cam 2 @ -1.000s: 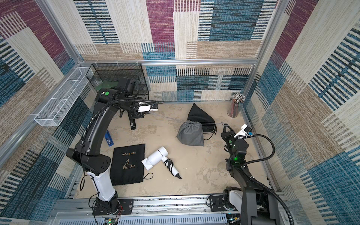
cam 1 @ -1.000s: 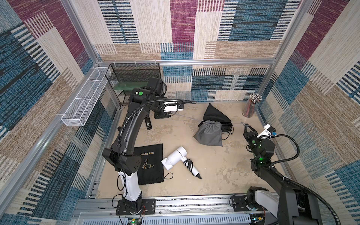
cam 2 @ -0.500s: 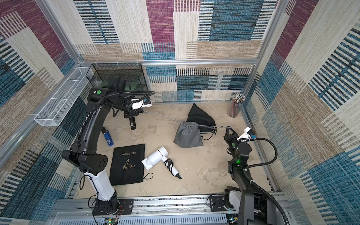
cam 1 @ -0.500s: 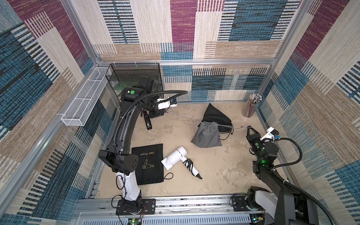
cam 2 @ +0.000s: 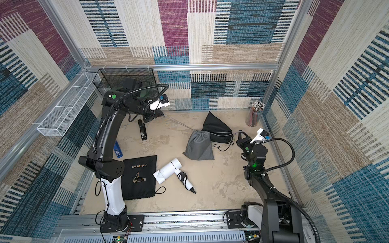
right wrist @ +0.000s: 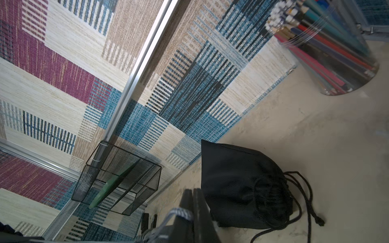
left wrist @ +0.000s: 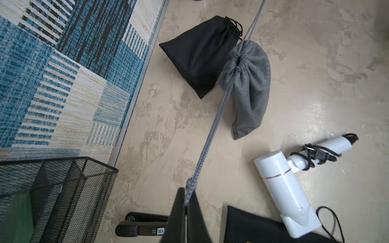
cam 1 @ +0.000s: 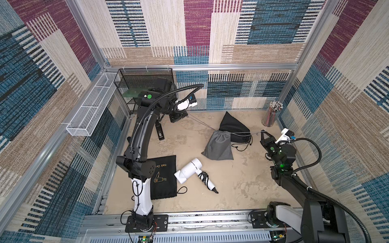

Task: Pack away hair dryers
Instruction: Place the drawstrings on both sides at the center of the board.

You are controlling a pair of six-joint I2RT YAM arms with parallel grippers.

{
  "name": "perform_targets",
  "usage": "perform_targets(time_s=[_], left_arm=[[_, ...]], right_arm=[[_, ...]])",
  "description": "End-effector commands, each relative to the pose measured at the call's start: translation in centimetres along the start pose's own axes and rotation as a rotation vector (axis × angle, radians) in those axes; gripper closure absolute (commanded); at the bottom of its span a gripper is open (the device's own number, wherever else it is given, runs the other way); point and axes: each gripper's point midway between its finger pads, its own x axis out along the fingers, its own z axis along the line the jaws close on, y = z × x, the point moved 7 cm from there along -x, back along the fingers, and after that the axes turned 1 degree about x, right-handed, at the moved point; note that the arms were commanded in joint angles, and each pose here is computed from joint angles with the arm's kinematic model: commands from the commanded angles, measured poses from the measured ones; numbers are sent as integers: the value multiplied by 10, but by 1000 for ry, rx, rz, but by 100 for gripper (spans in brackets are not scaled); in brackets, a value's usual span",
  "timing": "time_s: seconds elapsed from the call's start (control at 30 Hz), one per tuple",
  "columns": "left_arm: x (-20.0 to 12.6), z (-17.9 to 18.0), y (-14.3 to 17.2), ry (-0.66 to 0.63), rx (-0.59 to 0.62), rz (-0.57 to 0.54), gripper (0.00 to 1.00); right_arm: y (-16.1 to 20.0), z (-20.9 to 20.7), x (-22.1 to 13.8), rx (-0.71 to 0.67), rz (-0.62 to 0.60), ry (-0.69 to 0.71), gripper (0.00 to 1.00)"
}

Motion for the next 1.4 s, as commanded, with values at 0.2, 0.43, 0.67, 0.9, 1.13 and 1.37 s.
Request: perform_targets(time_s=[0.2,0.43,0.67,0.9,1.13,1.37], left_arm=[[56,13,-12,-76,-70,74,100],[112,7,1,-16,-145,145,100],[142,0,13,37,-179,192,100],[136,-15,14,69,-96,241,33],[116,-42,17,194,-18,259,21],[95,-43,5,187,-189,190,17]], right_arm=[[31,4,38,-112,180,44,100],[75,6,80,-249,470,122,97],[106,0,98,-331,680,184,89],[120,13,96,-349,780,153,65],[138,18,76,-478,867,292,48],[127,34,44,-451,823,276,31]])
